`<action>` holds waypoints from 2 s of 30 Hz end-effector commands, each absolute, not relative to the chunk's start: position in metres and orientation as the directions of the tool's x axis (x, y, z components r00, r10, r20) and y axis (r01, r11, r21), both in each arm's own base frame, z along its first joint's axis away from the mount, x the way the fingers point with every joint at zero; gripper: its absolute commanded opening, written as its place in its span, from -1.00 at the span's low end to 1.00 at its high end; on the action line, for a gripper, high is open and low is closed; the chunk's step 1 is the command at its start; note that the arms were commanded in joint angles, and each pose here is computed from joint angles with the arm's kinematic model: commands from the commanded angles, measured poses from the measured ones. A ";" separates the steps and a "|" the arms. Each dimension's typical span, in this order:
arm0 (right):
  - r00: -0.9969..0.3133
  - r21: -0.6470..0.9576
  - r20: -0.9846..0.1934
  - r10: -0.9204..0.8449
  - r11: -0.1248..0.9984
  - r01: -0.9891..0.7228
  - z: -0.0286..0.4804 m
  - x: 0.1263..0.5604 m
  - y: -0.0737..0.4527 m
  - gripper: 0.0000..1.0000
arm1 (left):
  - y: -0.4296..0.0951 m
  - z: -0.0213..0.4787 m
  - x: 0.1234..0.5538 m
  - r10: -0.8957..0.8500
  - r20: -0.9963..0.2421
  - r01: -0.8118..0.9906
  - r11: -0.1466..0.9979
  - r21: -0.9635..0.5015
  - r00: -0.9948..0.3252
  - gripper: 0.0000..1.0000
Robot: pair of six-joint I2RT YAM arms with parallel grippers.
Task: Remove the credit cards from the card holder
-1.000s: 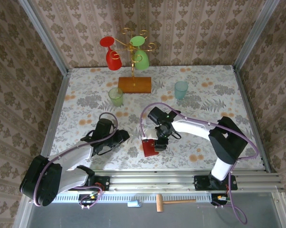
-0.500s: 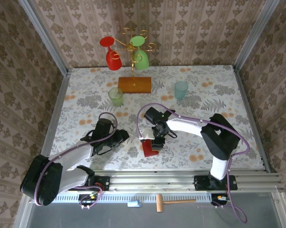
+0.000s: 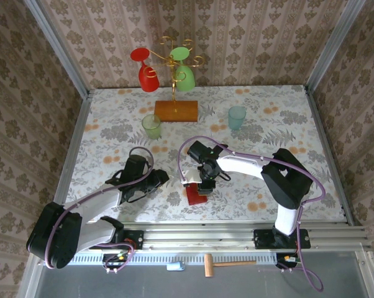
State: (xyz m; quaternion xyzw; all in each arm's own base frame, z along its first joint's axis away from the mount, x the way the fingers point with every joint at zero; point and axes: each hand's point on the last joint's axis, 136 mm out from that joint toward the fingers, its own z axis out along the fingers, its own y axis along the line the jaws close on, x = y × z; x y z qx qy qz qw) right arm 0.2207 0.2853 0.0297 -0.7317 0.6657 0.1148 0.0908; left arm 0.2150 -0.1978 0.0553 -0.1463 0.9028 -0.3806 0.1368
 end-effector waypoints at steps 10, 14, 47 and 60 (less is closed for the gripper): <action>0.110 -0.035 -0.288 -0.951 -0.104 -0.994 0.027 0.219 0.286 -0.43 | -0.198 0.063 0.216 -0.373 -0.136 -0.154 0.651 -0.743 -0.918 -0.39; 0.090 -0.039 -0.318 -0.944 -0.082 -0.996 0.032 0.219 0.289 -0.52 | -0.198 0.065 0.216 -0.374 -0.142 -0.150 0.651 -0.744 -0.917 -0.40; -0.038 -0.143 -0.543 -0.839 0.137 -0.980 0.052 0.241 0.312 -0.96 | -0.267 0.061 0.216 -0.279 -0.096 -0.087 0.579 -0.811 -0.956 -0.51; -0.070 -0.170 -0.634 -0.770 0.227 -0.959 0.059 0.249 0.317 -1.00 | -0.268 0.040 0.210 -0.301 -0.027 -0.153 0.558 -0.815 -0.953 -0.58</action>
